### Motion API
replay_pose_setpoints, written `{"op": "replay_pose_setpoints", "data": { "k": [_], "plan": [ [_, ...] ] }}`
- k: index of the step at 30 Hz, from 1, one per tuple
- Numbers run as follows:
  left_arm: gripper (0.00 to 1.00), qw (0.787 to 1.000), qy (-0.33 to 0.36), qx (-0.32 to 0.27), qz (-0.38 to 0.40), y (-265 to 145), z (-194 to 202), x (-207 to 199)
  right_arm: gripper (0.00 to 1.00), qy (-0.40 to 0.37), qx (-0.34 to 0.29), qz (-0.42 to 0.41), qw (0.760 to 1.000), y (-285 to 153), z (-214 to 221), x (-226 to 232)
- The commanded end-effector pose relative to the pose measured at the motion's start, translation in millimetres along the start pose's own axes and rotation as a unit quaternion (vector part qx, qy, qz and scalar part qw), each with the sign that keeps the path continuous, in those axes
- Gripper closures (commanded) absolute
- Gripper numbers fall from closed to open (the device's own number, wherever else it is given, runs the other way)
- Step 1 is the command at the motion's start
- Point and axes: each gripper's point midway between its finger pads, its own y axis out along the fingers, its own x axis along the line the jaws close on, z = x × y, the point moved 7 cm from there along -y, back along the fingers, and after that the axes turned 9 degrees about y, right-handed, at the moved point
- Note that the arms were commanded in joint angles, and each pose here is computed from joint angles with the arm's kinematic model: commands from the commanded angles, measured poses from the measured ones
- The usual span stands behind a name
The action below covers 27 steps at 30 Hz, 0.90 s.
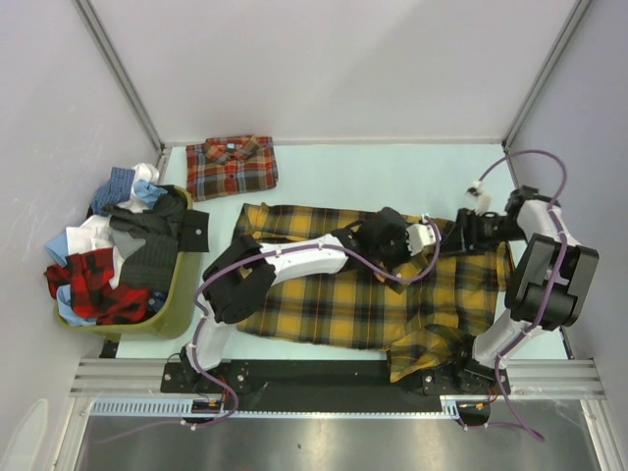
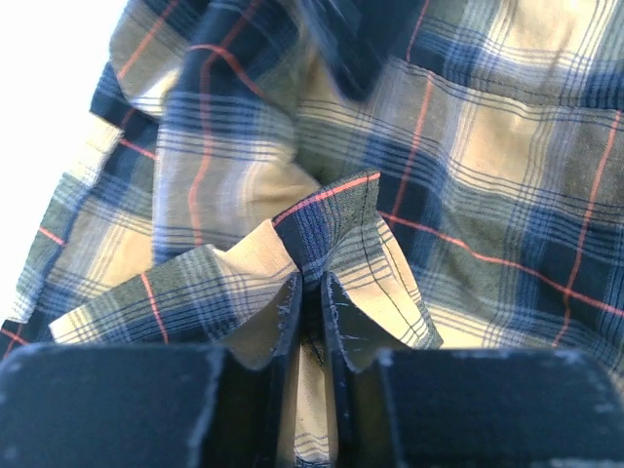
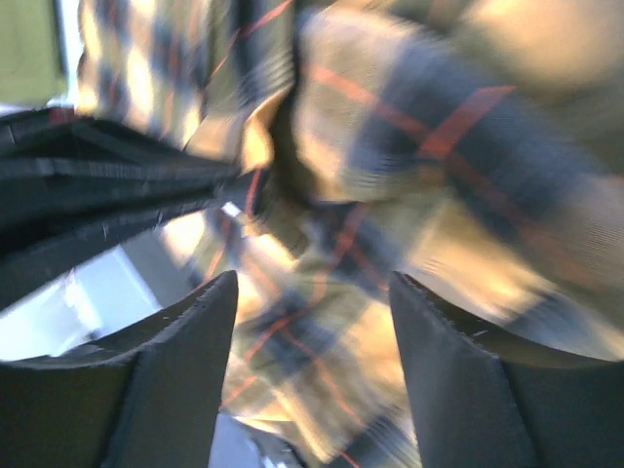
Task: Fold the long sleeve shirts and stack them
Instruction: Fold the shirt
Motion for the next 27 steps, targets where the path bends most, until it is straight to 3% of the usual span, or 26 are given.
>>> {"op": "replay_pose_setpoints", "data": {
  "k": [1, 5, 14, 16, 17, 18, 19, 20, 21, 22, 24, 25, 26, 27],
  "plan": [
    [0.82, 0.997, -0.027, -0.060, 0.044, -23.1, -23.3, 9.4, 0.29, -0.011, 0.002, -0.053, 0.999, 14.9, 4.1, 27.5],
    [0.81, 0.996, -0.022, -0.064, 0.051, -23.5, -23.4, 10.2, 0.23, -0.006, 0.018, -0.077, 0.997, 23.8, 8.0, 39.6],
    [0.81, 0.993, -0.034, -0.086, 0.073, -29.3, -26.1, 13.3, 0.30, -0.021, 0.027, -0.079, 0.996, 43.8, 14.0, 40.4],
    [0.81, 0.993, -0.035, -0.089, 0.073, -31.1, -26.7, 15.2, 0.39, -0.023, 0.025, -0.083, 0.996, 46.0, 12.1, 44.8],
    [0.81, 0.993, -0.037, -0.089, 0.071, -32.3, -26.6, 16.5, 0.59, -0.023, 0.024, -0.086, 0.996, 46.0, 11.1, 46.1],
    [0.79, 0.993, -0.041, -0.087, 0.068, -33.0, -24.6, 19.5, 0.71, -0.018, 0.021, -0.099, 0.995, 44.6, 9.0, 50.1],
    [0.73, 0.993, -0.044, -0.088, 0.069, -34.5, -24.2, 20.7, 0.82, -0.014, 0.019, -0.107, 0.994, 43.5, 8.1, 53.3],
    [0.68, 0.993, -0.054, -0.087, 0.066, -37.1, -23.6, 23.5, 1.00, -0.009, 0.012, -0.116, 0.993, 40.2, 6.4, 56.4],
    [0.61, 0.993, -0.062, -0.091, 0.052, -46.1, -25.0, 34.0, 1.00, -0.001, 0.002, -0.138, 0.990, 37.3, 4.4, 63.1],
    [0.47, 0.992, -0.073, -0.090, 0.040, -52.4, -24.9, 39.8, 1.00, 0.036, 0.001, -0.148, 0.988, 35.7, 4.9, 67.2],
    [0.36, 0.991, -0.087, -0.102, -0.007, -79.2, -29.6, 56.9, 1.00, 0.046, -0.034, -0.161, 0.985, 31.5, -4.4, 72.8],
    [0.27, 0.991, -0.088, -0.101, -0.021, -87.2, -28.8, 59.7, 1.00, 0.124, -0.029, -0.164, 0.978, 33.1, 0.0, 75.4],
    [0.23, 0.990, -0.067, -0.110, -0.050, -94.6, -30.0, 64.2, 1.00, 0.088, -0.071, -0.168, 0.979, 30.6, -11.5, 79.3],
    [0.19, 0.990, -0.059, -0.115, -0.062, -101.1, -33.8, 64.4, 1.00, 0.104, -0.090, -0.162, 0.977, 31.2, -14.9, 78.9]
  ]
}}
